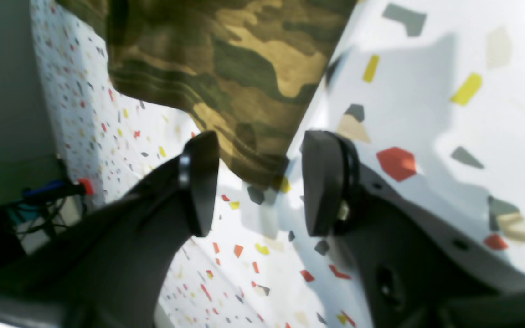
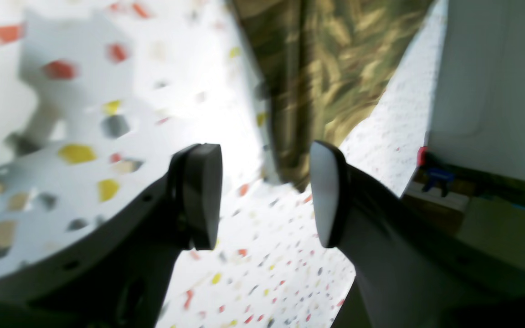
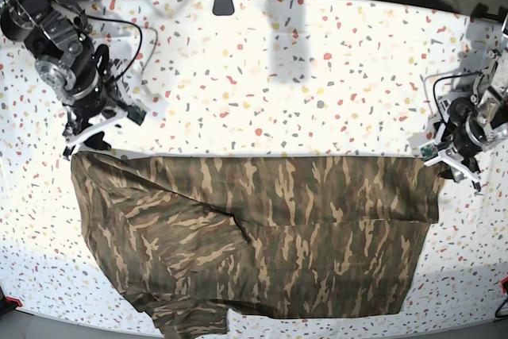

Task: Fold the T-shirt properly
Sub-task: 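Move both grippers to the shirt's edge and grasp it, then lift the shirt edge with both grippers and pull it toward the robot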

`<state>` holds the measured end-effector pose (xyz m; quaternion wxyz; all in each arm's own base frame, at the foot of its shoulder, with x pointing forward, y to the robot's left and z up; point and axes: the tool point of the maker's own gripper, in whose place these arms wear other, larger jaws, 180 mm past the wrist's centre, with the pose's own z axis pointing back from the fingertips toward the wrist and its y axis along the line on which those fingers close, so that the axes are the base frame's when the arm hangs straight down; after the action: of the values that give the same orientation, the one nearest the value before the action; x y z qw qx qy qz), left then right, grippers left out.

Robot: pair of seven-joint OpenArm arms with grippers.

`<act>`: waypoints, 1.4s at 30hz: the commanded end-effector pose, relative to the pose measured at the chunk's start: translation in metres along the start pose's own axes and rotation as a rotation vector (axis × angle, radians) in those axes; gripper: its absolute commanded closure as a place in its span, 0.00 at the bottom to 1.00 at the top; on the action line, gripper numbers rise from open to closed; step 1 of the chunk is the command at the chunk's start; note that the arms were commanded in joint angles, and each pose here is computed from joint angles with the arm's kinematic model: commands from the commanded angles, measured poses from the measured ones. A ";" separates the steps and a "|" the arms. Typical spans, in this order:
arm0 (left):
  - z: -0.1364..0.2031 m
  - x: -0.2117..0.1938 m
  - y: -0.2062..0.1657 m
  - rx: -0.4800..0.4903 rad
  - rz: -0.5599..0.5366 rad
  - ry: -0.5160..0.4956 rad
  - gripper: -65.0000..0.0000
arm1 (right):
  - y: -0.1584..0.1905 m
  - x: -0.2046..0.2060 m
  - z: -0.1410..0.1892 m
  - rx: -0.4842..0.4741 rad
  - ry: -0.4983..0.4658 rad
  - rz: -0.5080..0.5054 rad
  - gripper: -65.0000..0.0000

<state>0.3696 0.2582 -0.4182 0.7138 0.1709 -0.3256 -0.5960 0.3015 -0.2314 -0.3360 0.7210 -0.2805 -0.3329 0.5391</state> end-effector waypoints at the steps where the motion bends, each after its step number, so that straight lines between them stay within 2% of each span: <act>1: 0.000 0.004 0.009 0.006 -0.054 -0.004 0.55 | -0.021 0.002 0.001 -0.053 -0.012 -0.001 0.56; 3: -0.005 0.007 -0.003 -0.029 -0.165 0.014 0.55 | -0.028 0.004 -0.001 -0.054 -0.014 -0.031 0.56; 5: -0.012 0.009 -0.011 -0.053 -0.229 0.029 0.55 | -0.033 0.007 -0.002 -0.055 -0.022 -0.055 0.56; 9: -0.029 0.010 -0.011 -0.038 -0.234 0.086 0.55 | -0.041 0.010 -0.003 -0.068 -0.028 -0.055 0.56; 12: -0.031 0.011 -0.011 -0.040 -0.228 0.090 0.59 | -0.034 0.009 -0.003 -0.034 -0.026 -0.030 0.56; 14: -0.031 0.010 -0.011 -0.039 -0.228 0.096 0.69 | -0.028 0.006 -0.005 -0.002 -0.018 -0.012 0.56; 18: -0.030 0.001 -0.009 -0.032 -0.229 0.146 0.99 | -0.023 0.001 -0.012 0.019 -0.037 -0.013 0.56; 20: -0.029 -0.005 -0.007 -0.029 -0.230 0.181 1.00 | -0.021 -0.003 -0.019 0.024 -0.054 -0.014 0.56; 23: -0.028 -0.011 -0.006 -0.024 -0.230 0.219 1.00 | -0.023 -0.014 -0.033 0.010 -0.026 0.007 0.56; 26: -0.028 -0.011 -0.006 -0.024 -0.230 0.218 1.00 | -0.026 -0.014 -0.052 0.010 -0.023 -0.010 0.54; 33: -0.028 -0.011 -0.005 -0.024 -0.230 0.218 1.00 | -0.021 0.014 -0.085 0.115 -0.059 -0.057 0.54; 42: -0.028 -0.011 -0.005 -0.024 -0.230 0.218 1.00 | -0.030 -0.006 -0.108 0.138 0.004 -0.099 0.54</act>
<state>0.3821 0.2475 -0.4498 0.6701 0.2495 -0.2358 -0.6582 0.3902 -0.2447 -0.3985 0.7719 -0.1993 -0.2908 0.5291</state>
